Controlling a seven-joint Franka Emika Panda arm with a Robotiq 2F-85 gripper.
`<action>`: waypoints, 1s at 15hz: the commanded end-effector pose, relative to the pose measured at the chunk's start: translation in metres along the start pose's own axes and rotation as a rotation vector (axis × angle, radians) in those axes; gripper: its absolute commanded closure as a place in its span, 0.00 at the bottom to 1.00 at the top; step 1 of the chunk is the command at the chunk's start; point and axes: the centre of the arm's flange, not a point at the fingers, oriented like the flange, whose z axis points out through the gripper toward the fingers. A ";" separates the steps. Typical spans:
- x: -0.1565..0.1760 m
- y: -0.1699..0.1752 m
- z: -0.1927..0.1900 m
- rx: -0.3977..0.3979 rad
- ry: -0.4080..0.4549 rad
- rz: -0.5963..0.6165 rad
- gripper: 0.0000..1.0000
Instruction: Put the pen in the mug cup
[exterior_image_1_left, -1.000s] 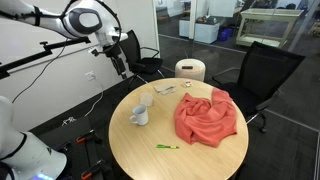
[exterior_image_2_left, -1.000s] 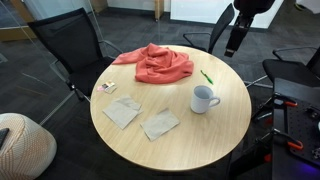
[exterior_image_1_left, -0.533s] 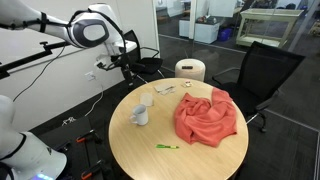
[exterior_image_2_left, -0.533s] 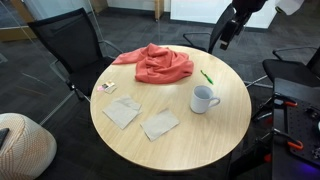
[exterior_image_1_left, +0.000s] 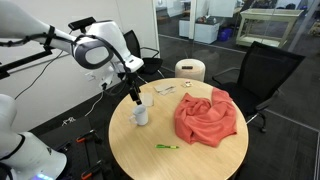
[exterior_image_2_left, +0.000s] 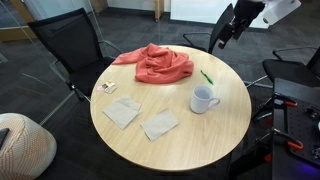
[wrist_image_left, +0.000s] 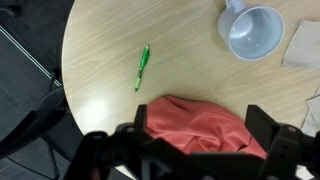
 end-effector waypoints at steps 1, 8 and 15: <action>0.002 0.030 0.029 0.035 0.016 0.107 0.00; 0.024 0.084 0.085 0.050 0.017 0.276 0.00; 0.038 0.111 0.138 0.061 0.000 0.427 0.00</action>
